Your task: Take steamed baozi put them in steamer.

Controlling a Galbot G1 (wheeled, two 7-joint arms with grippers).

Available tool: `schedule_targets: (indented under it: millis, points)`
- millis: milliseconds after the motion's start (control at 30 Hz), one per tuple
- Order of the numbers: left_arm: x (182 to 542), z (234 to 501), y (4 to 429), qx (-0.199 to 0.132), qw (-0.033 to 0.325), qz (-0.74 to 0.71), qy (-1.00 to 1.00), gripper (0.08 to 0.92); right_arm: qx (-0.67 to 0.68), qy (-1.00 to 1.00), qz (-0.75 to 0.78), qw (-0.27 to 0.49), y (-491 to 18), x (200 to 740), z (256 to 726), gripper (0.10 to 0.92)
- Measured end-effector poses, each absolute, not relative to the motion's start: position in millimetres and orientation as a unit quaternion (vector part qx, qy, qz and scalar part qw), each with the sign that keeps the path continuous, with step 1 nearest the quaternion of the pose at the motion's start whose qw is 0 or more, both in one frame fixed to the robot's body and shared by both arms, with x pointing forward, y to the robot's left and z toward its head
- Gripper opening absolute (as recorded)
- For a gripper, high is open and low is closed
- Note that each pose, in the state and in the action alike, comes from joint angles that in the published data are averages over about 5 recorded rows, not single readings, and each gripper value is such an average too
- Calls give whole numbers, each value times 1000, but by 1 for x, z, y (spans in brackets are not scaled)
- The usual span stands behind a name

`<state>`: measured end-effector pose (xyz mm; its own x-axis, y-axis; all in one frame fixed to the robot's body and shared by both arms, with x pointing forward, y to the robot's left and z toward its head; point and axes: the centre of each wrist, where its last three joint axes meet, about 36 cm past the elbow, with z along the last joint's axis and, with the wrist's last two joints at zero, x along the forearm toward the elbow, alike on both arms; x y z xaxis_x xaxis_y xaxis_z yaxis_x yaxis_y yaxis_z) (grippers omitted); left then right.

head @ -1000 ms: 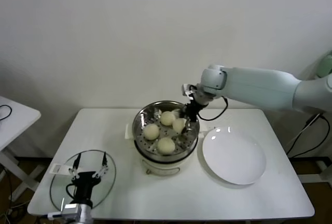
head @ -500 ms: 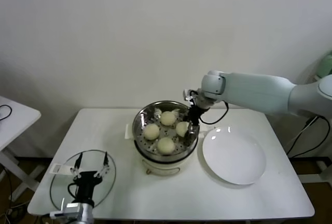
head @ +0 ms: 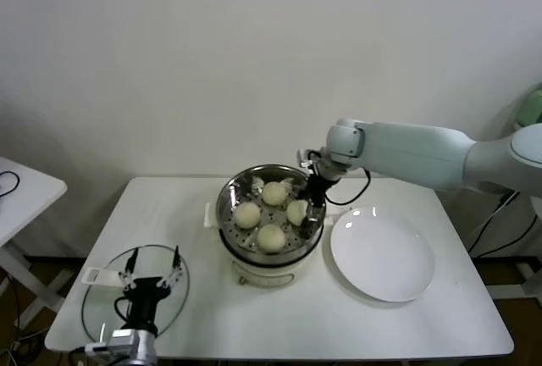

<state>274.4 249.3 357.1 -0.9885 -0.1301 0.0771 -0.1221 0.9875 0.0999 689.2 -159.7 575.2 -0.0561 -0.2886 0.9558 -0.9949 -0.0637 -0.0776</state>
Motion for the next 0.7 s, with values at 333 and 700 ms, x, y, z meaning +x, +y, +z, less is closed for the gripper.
schedule_targets:
  millis: [333,700]
  points:
    - [274,353,249,63,45,-47,-996,823,573,-571,449,380,-159,691,584,823]
    - [275,348,252,62,47,-49,-996,823,581,-588,441,350,-172,690,621,823]
